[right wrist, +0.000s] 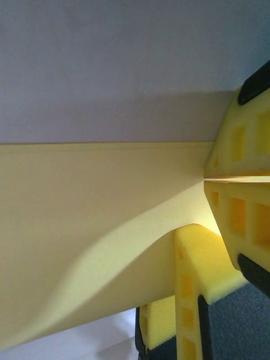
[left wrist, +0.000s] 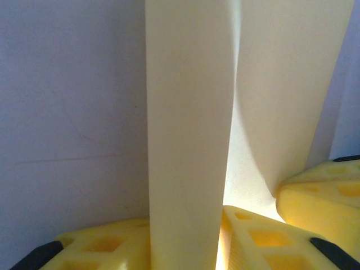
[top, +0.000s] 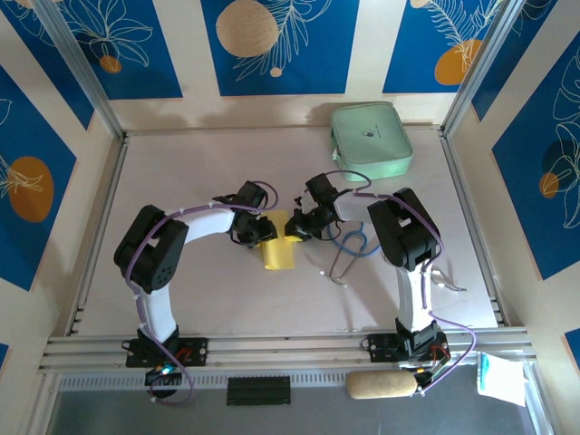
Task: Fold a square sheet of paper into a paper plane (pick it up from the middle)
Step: Hold the square sheet of paper at the center of the table.
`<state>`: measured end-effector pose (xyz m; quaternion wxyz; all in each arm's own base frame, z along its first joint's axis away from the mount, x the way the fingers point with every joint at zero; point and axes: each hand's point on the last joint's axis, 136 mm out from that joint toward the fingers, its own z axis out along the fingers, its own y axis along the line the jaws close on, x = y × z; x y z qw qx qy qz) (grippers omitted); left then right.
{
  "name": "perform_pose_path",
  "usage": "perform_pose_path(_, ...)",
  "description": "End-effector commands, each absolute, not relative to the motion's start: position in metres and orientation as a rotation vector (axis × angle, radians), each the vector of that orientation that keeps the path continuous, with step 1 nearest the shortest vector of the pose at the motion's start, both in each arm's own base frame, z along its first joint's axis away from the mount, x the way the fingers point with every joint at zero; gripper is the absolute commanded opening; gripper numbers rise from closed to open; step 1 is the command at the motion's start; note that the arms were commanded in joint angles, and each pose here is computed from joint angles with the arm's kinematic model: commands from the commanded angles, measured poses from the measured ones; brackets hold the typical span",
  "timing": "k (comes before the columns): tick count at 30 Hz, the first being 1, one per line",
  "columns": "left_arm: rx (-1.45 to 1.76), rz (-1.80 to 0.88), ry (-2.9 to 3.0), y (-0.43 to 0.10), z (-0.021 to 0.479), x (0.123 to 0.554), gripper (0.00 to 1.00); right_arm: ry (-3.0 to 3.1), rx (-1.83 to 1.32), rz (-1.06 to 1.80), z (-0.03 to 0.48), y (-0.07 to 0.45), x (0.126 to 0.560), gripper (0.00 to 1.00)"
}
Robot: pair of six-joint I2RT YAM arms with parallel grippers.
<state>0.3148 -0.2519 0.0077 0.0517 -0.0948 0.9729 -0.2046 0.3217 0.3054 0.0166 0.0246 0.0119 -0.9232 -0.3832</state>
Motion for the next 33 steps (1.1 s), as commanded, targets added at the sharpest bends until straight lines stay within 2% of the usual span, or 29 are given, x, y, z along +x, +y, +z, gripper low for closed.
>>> perform_pose_path(1, -0.355, -0.268, 3.166, -0.207, -0.058, 0.267, 0.37, -2.847, 0.005, -1.012, -0.013, 0.289, 0.307, 0.12)
perform_pose_path(5, -0.313, -0.325, 3.093, -0.216, -0.025, 0.286, 0.39, -2.863, -0.015, -0.918, -0.026, 0.278, 0.301, 0.11)
perform_pose_path(13, -0.298, -0.277, 2.839, -0.203, 0.082, 0.327, 0.48, -2.872, -0.075, -0.747, -0.044, 0.263, 0.299, 0.08)
perform_pose_path(17, -0.238, -0.463, 2.771, -0.221, 0.105, 0.332, 0.47, -2.881, -0.084, -0.680, -0.048, 0.260, 0.298, 0.06)
perform_pose_path(23, -0.117, -0.916, 2.723, -0.281, 0.105, 0.332, 0.37, -2.877, -0.088, -0.664, -0.053, 0.260, 0.298, 0.05)
perform_pose_path(28, -0.116, -0.907, 2.805, -0.285, 0.077, 0.327, 0.27, -2.879, -0.092, -0.655, -0.054, 0.259, 0.298, 0.05)
perform_pose_path(33, -0.117, -0.863, 2.893, -0.282, 0.050, 0.319, 0.21, -2.880, -0.098, -0.637, -0.055, 0.257, 0.297, 0.05)
